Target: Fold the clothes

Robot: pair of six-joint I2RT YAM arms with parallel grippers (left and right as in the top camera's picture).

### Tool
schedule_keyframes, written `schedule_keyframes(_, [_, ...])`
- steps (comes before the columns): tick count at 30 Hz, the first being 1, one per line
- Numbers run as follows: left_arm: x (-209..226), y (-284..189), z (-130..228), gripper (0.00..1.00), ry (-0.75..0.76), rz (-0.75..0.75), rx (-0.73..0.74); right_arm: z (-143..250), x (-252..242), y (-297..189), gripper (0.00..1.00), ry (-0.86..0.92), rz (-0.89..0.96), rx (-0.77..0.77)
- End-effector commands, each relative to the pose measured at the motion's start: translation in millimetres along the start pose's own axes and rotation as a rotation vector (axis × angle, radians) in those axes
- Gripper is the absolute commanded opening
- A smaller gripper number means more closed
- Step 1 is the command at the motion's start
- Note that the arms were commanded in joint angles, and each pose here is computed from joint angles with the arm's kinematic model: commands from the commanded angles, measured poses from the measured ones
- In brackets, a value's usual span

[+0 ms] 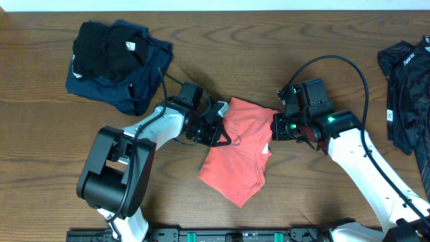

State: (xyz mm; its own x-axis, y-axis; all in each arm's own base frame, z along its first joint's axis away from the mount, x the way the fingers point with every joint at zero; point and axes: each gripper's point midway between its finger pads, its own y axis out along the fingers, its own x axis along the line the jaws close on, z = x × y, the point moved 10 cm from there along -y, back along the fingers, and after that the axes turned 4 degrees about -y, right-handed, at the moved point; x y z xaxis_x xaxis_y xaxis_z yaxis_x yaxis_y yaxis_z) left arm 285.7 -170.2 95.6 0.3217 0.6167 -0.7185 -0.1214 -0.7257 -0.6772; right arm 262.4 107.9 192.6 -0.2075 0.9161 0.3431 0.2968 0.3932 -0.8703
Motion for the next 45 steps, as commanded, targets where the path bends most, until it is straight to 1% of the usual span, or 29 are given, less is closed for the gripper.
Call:
schedule_keyframes(1, [-40, -31, -29, 0.06, 0.133, 0.126, -0.103, -3, 0, -5, 0.01, -0.016, -0.001, -0.019])
schedule_keyframes(6, [-73, -81, -59, 0.06, 0.257, 0.125, -0.263, -6, -9, -8, 0.01, 0.012, 0.011, -0.029])
schedule_keyframes(10, [-89, -137, -89, 0.06, 0.343, 0.096, -0.432, -7, -15, -9, 0.01, 0.037, 0.019, -0.037])
schedule_keyframes(12, [-88, -165, -102, 0.06, 0.367, 0.062, -0.516, -7, -16, -10, 0.01, 0.042, 0.021, -0.039])
schedule_keyframes(15, [-74, -214, -116, 0.07, 0.345, -0.046, -0.681, -8, -17, -10, 0.01, 0.050, 0.021, -0.039])
schedule_keyframes(18, [-46, -255, -121, 0.06, 0.280, -0.154, -0.836, -7, -17, -10, 0.01, 0.070, 0.021, -0.038])
schedule_keyframes(21, [-4, -290, -120, 0.06, 0.177, -0.252, -0.958, -7, -17, -10, 0.01, 0.081, 0.021, -0.035])
schedule_keyframes(23, [33, -308, -117, 0.06, 0.085, -0.322, -1.019, -6, -17, -10, 0.01, 0.095, 0.022, -0.028])
schedule_keyframes(26, [93, -320, -113, 0.06, -0.064, -0.383, -1.077, -3, -17, -10, 0.01, 0.112, 0.026, -0.011])
schedule_keyframes(30, [175, -307, -97, 0.07, -0.306, -0.358, -1.057, 1, -18, -10, 0.01, 0.132, 0.032, 0.015])
schedule_keyframes(31, [189, -303, -93, 0.14, -0.341, -0.355, -1.046, 1, -18, -10, 0.01, 0.135, 0.032, 0.016])
schedule_keyframes(32, [204, -298, -87, 0.27, -0.382, -0.349, -1.032, 1, -18, -10, 0.01, 0.136, 0.032, 0.017])
schedule_keyframes(34, [220, -293, -78, 0.37, -0.441, -0.344, -1.005, 1, -18, -10, 0.01, 0.136, 0.032, 0.017])
schedule_keyframes(35, [224, -293, -72, 0.51, -0.470, -0.343, -0.995, 1, -18, -10, 0.01, 0.135, 0.032, 0.018])
schedule_keyframes(36, [224, -297, -68, 0.63, -0.481, -0.341, -0.996, 2, -18, -10, 0.01, 0.137, 0.032, 0.020])
schedule_keyframes(40, [206, -324, -57, 0.74, -0.465, -0.323, -1.034, 2, -17, -12, 0.01, 0.136, 0.029, 0.021])
schedule_keyframes(43, [174, -351, -49, 0.78, -0.433, -0.334, -1.078, 2, -16, -14, 0.01, 0.133, 0.027, 0.012])
schedule_keyframes(45, [142, -370, -45, 0.81, -0.374, -0.331, -1.112, 2, -15, -18, 0.01, 0.124, 0.025, -0.004])
